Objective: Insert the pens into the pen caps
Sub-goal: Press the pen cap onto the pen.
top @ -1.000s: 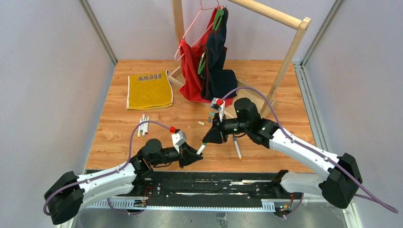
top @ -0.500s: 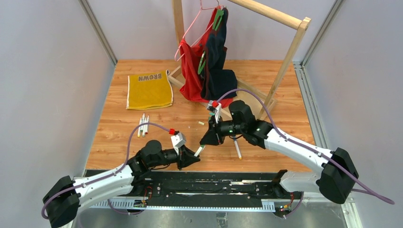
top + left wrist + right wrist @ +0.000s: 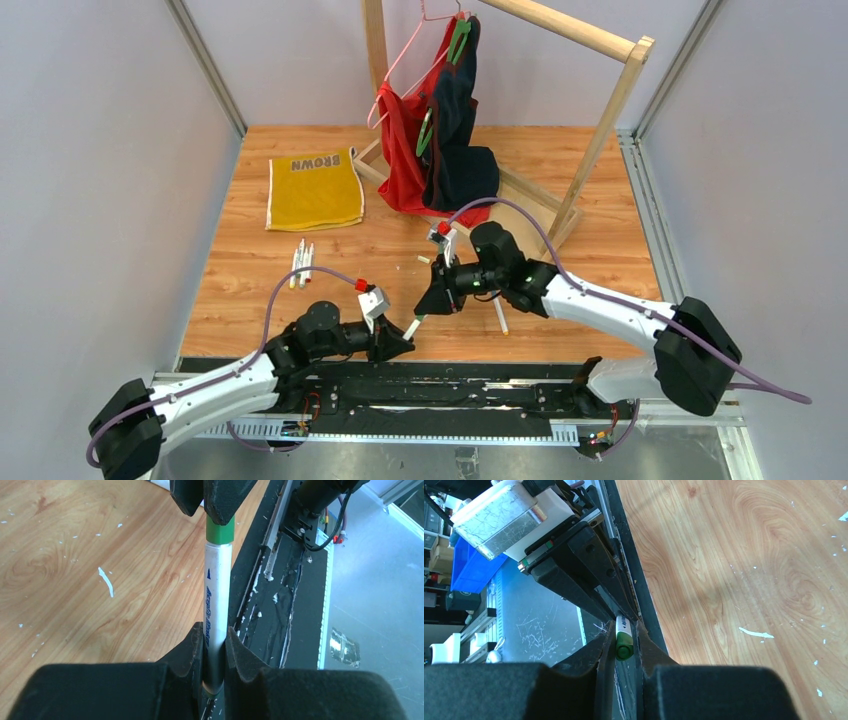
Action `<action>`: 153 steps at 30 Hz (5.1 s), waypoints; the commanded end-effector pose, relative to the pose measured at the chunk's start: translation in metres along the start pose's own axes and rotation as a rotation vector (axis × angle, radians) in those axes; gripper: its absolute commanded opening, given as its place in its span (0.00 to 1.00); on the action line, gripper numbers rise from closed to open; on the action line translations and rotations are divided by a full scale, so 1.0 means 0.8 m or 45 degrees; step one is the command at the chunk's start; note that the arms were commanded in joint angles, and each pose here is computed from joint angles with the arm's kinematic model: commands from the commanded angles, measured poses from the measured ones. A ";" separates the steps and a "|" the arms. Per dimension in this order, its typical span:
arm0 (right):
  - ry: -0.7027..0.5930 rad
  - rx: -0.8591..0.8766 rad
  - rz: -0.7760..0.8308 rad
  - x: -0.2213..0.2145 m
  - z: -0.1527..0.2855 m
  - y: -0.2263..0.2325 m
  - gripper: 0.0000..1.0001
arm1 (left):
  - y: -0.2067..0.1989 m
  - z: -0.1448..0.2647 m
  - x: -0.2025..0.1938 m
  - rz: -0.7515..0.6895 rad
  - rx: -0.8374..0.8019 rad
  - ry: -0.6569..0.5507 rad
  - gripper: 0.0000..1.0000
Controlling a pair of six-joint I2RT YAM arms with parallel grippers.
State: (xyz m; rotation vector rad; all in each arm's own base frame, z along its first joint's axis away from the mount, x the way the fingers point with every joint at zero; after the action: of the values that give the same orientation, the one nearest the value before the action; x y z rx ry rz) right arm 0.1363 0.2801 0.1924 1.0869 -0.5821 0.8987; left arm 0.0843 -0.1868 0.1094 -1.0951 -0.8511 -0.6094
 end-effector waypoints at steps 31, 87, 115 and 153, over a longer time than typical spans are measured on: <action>0.521 0.348 -0.319 -0.140 -0.023 0.050 0.01 | -0.042 0.025 0.152 -0.078 -0.139 -0.735 0.00; -0.541 -0.201 0.258 0.121 0.071 0.041 0.58 | -0.002 0.005 0.089 -0.113 -0.057 -0.394 0.00; -0.344 -0.025 0.280 0.115 0.015 0.040 0.15 | -0.008 0.007 0.092 -0.112 -0.086 -0.407 0.00; 0.306 0.189 -0.206 -0.066 -0.034 0.042 0.00 | -0.067 0.045 0.207 -0.205 -0.156 -0.837 0.00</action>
State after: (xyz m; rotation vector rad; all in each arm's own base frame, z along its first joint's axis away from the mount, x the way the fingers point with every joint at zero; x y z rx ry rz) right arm 0.1493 0.3115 0.2345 1.1664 -0.7526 0.9136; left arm 0.0998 -0.1793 0.1500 -1.2062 -0.9166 -0.4919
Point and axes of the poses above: each gripper's point midway between its finger pads, its own z axis back along the fingers, its own y axis along the line the jaws close on, x = y × z, the point moved 7 cm from there along z, back along the fingers, and after that the axes turned 8 degrees about z, right-handed, at the moved point
